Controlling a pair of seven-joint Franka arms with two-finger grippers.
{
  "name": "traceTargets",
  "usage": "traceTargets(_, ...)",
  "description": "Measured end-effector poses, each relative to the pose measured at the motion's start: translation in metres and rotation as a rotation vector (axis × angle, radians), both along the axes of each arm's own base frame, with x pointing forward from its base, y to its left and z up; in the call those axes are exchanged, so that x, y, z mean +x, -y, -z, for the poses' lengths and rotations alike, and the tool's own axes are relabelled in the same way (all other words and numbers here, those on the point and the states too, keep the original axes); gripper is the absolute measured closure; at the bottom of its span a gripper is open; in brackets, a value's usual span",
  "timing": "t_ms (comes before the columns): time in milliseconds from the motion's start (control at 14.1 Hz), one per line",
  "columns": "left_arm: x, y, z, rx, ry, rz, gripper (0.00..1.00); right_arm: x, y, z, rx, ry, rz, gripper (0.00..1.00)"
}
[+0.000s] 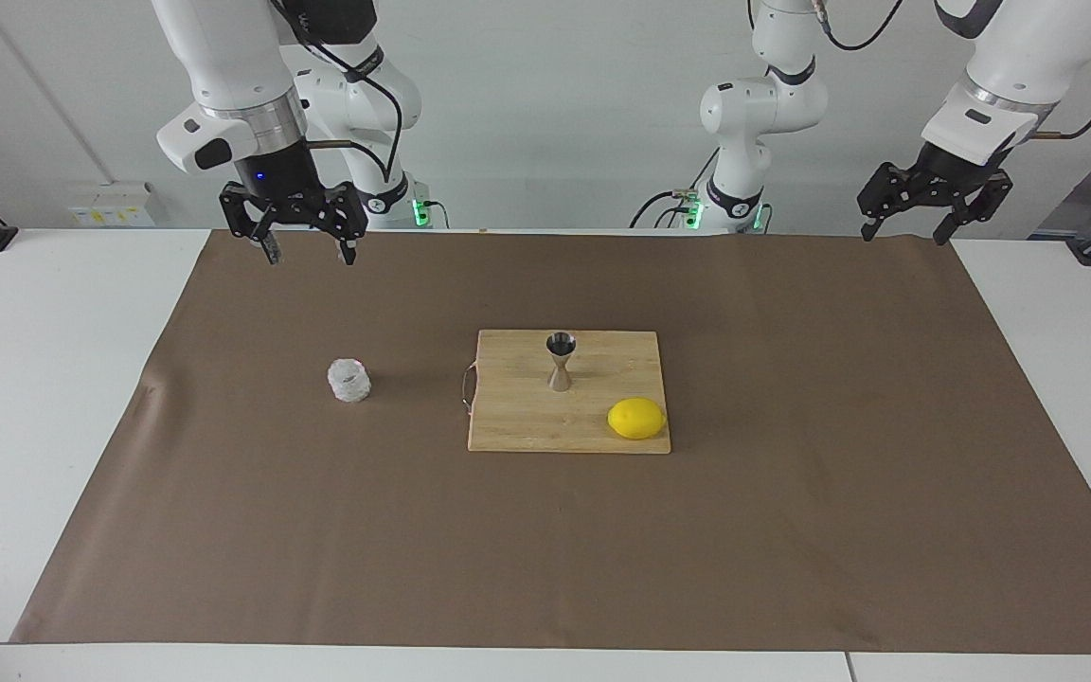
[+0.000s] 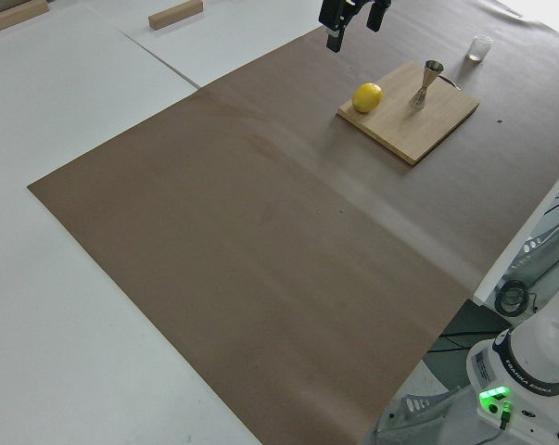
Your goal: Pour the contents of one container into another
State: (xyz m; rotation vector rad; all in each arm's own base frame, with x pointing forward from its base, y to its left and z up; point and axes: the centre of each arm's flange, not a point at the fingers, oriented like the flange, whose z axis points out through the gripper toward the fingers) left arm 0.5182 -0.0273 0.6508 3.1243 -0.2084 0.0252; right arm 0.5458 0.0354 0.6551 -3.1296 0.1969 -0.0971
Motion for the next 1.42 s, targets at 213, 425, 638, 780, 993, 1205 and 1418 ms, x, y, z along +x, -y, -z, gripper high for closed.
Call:
traceTargets(213, 0.0, -0.001, 0.0, 0.001, 0.0, 0.0, 0.0, -0.002, 0.007, 0.004, -0.001, -0.027, 0.012, 0.0)
traceTargets(425, 0.0, 0.0, 0.0, 0.001, 0.0, 0.001, 0.0, -0.004, -0.009, 0.005, 0.001, -0.035, 0.011, 0.0)
traceTargets(638, 0.0, 0.0, 0.0, 0.001, 0.0, 0.001, 0.0, -0.006, -0.012, 0.009, 0.002, -0.051, 0.045, 0.0)
traceTargets(780, 0.0, 0.0, 0.0, 0.001, 0.0, 0.001, 0.0, -0.006, -0.004, 0.008, 0.004, -0.052, 0.06, 0.0)
traceTargets(993, 0.0, 0.0, 0.0, 0.001, 0.0, 0.001, 0.0, -0.006, 0.007, 0.011, 0.004, -0.059, 0.079, 0.0)
traceTargets(1205, 0.0, 0.0, 0.0, 0.001, 0.0, 0.001, 0.0, -0.007, 0.01, 0.017, 0.003, -0.074, 0.084, 0.0)
traceTargets(1418, 0.0, 0.0, 0.0, 0.001, 0.0, 0.001, 0.0, -0.009, 0.009, 0.02, 0.0, -0.098, 0.083, 0.0)
